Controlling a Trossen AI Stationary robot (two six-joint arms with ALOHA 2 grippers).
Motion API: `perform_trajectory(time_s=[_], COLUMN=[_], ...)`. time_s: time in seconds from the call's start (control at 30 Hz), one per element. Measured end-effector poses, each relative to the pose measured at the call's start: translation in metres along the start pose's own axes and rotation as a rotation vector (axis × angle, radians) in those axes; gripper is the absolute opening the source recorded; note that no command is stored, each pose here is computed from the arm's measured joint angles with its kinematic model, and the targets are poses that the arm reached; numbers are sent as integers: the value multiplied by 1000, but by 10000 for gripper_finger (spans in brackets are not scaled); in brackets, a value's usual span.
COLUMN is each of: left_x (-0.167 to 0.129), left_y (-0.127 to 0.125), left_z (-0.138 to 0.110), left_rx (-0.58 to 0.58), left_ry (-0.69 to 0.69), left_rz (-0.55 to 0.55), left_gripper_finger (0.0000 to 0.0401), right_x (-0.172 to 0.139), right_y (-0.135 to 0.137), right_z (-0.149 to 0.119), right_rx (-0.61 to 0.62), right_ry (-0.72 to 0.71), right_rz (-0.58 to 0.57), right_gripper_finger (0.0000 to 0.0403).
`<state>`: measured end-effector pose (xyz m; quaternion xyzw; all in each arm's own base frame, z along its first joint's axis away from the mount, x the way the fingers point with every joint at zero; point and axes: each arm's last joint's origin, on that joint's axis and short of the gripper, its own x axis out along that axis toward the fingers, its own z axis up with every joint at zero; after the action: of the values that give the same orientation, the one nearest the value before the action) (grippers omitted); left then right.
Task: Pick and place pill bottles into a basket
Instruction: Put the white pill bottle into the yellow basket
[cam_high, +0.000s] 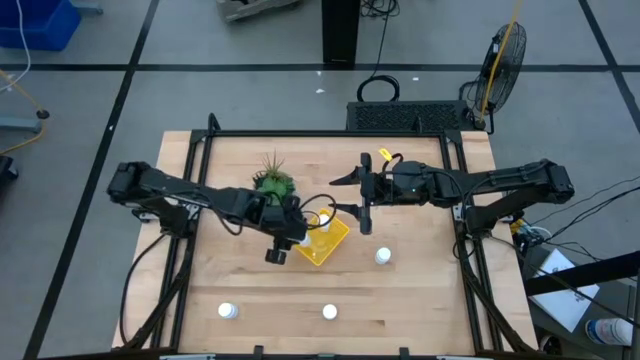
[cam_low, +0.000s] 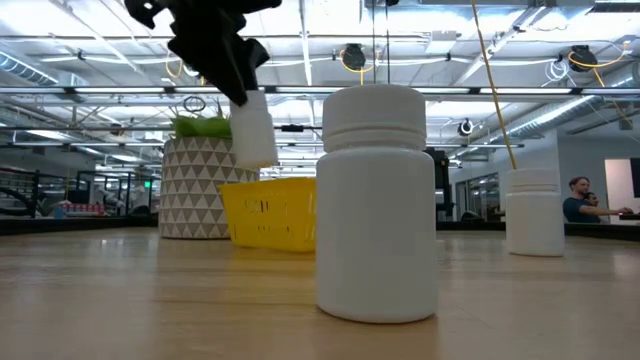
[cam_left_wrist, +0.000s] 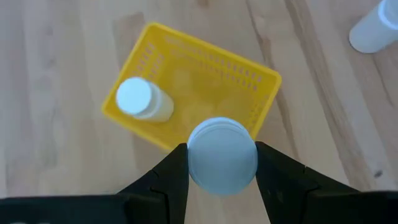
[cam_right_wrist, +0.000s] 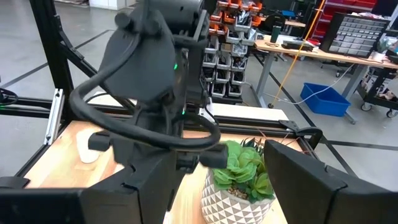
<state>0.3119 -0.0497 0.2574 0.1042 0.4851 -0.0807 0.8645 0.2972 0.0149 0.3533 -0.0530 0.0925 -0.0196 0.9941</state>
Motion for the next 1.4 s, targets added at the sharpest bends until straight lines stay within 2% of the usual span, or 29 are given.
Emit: perform_trajectory(time_s=[0.43,1.07,1.4], left_x=[28,42,64], left_y=[5,10,8], left_z=[-3,-5,-9], left_rx=[-14,-35,-38], left_ry=[76,101,149], left_rz=[-27,-78,-123], left_gripper_finger=[161,161,161], right_x=[0,0,0], right_y=[0,0,0], right_z=[-1,-2,-2], right_rx=[0,-1,-2], right_ry=[8,15,23], right_rz=[0,1,1], right_gripper_finger=[238,238,238])
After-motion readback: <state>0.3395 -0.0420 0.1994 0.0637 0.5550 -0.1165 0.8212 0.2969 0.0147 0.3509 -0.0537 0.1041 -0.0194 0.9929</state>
